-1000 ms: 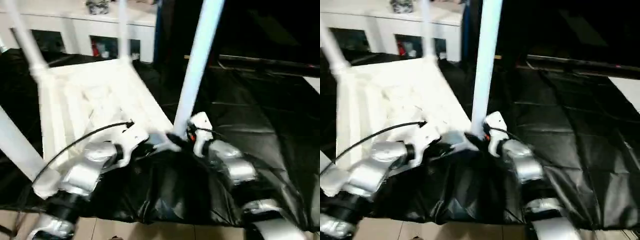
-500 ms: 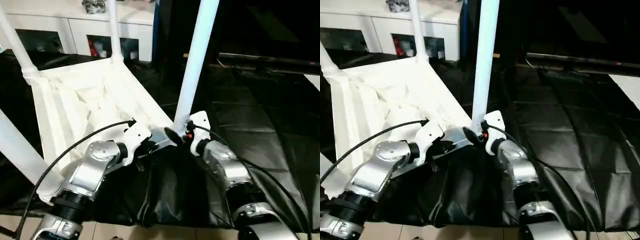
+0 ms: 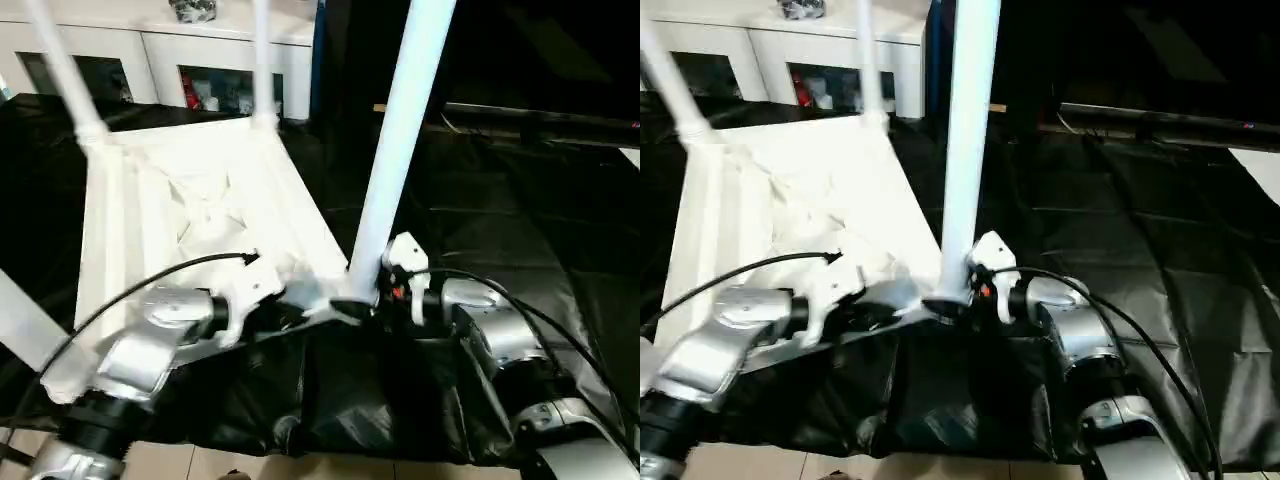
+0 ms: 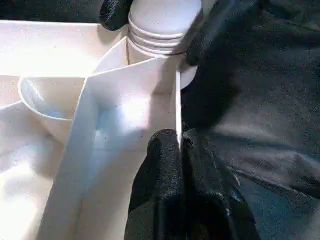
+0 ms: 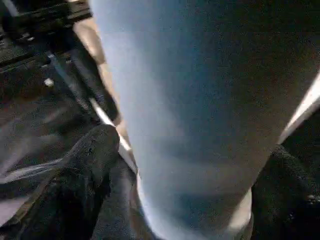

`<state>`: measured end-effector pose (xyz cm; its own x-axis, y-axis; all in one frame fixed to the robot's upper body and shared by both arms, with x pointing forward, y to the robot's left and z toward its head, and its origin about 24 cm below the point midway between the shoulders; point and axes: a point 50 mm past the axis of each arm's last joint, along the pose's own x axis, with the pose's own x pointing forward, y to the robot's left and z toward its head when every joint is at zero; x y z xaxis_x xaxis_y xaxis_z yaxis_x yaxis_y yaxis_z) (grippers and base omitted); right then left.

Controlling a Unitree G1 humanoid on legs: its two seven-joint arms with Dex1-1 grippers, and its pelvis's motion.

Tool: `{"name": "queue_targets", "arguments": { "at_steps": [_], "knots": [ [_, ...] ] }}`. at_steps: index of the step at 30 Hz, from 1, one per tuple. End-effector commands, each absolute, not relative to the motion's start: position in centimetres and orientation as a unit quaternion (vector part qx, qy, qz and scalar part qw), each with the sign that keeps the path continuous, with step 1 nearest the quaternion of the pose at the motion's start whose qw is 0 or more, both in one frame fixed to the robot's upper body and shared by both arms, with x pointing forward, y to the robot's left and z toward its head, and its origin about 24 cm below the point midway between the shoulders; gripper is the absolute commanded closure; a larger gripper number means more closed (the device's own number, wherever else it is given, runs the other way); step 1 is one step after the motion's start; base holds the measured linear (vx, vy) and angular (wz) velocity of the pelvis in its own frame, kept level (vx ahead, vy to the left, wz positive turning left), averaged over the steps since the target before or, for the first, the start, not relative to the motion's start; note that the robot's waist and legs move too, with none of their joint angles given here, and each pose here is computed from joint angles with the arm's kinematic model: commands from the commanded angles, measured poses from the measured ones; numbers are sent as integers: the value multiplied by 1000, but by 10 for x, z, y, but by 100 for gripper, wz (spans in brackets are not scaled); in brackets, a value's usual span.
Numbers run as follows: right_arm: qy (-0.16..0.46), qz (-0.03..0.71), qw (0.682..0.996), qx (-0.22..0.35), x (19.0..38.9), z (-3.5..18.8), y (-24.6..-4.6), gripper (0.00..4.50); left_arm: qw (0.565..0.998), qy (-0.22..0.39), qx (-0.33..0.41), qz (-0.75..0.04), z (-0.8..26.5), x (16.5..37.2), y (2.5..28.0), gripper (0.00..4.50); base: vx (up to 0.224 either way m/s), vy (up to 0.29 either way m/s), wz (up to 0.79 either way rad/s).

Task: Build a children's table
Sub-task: Rotate leg to tighten

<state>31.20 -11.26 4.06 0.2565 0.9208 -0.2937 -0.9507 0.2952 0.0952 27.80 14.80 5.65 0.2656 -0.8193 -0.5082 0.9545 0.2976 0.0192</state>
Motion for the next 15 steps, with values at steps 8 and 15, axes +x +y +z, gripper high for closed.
{"name": "queue_targets", "arguments": {
  "at_steps": [8,15],
  "knots": [
    [173,695,696,-57,290,35,-91,169,739,182,148,-631,69,269,136,450,0,0,0],
    [162,683,711,-35,286,30,-84,181,750,180,154,-617,66,271,132,450,0,0,0]
  ]
}}
